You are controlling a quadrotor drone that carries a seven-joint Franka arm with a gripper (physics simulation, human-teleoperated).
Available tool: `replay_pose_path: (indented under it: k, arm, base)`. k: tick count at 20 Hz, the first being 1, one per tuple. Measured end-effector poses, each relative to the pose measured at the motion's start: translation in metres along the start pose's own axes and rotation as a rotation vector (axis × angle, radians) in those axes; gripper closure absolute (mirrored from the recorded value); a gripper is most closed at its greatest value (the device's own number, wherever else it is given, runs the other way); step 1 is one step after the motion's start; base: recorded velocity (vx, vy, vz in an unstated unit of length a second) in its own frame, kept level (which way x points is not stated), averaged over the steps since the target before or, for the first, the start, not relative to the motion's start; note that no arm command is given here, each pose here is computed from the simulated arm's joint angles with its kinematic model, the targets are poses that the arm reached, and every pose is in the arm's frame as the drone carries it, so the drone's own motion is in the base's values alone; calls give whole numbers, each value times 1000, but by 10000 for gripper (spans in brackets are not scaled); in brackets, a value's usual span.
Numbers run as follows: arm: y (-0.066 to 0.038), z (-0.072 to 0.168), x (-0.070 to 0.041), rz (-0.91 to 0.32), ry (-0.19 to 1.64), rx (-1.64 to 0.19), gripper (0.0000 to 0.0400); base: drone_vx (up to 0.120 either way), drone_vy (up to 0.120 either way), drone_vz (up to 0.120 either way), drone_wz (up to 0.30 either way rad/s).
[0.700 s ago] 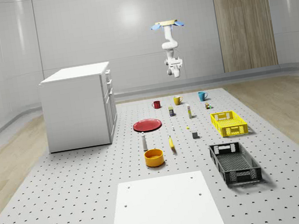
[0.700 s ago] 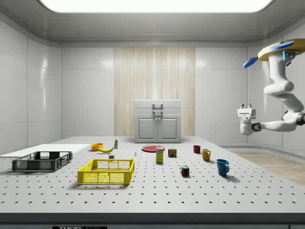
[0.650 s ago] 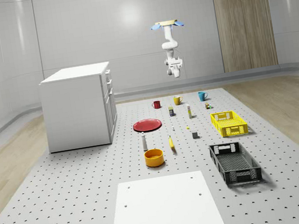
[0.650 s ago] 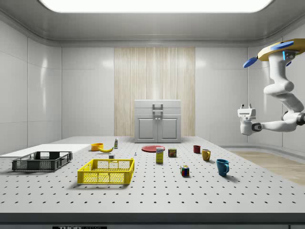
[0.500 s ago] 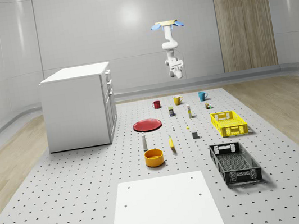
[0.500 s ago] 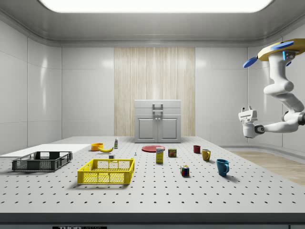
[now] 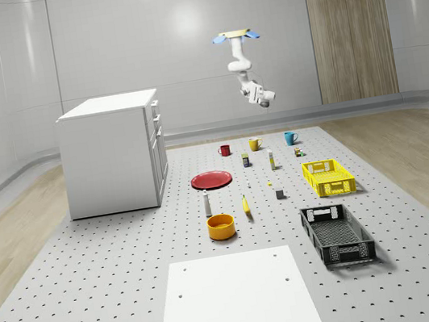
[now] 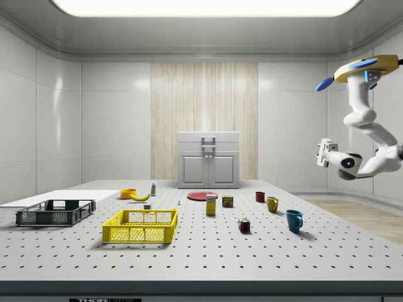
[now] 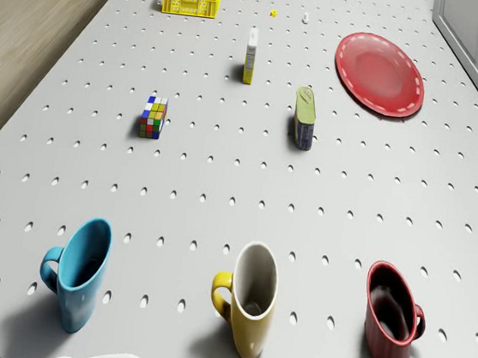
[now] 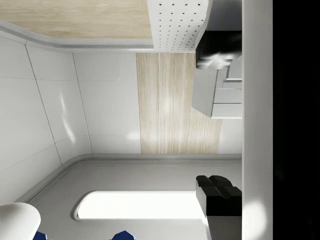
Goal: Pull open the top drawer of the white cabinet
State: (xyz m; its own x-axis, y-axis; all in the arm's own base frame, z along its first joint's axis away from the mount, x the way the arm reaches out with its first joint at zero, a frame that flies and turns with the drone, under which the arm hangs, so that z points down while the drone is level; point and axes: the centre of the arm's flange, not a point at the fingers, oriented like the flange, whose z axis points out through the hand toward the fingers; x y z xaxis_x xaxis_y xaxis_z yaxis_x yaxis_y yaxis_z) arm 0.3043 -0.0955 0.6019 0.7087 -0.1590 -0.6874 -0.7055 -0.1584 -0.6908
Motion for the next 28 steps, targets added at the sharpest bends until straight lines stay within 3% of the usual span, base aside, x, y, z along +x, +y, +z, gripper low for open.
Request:
replay_pose_path:
  k: [5, 16, 28]
  arm:
    - [3, -2, 5, -1, -95, 94, 93]
    - [5, -2, 8, -1, -151, 149, 95]
    - [6, -2, 9, 0, -159, 157, 95]
  base:
    - [120, -112, 88, 0]
    - [120, 0, 120, 0]
    - [120, -23, 3, 0]
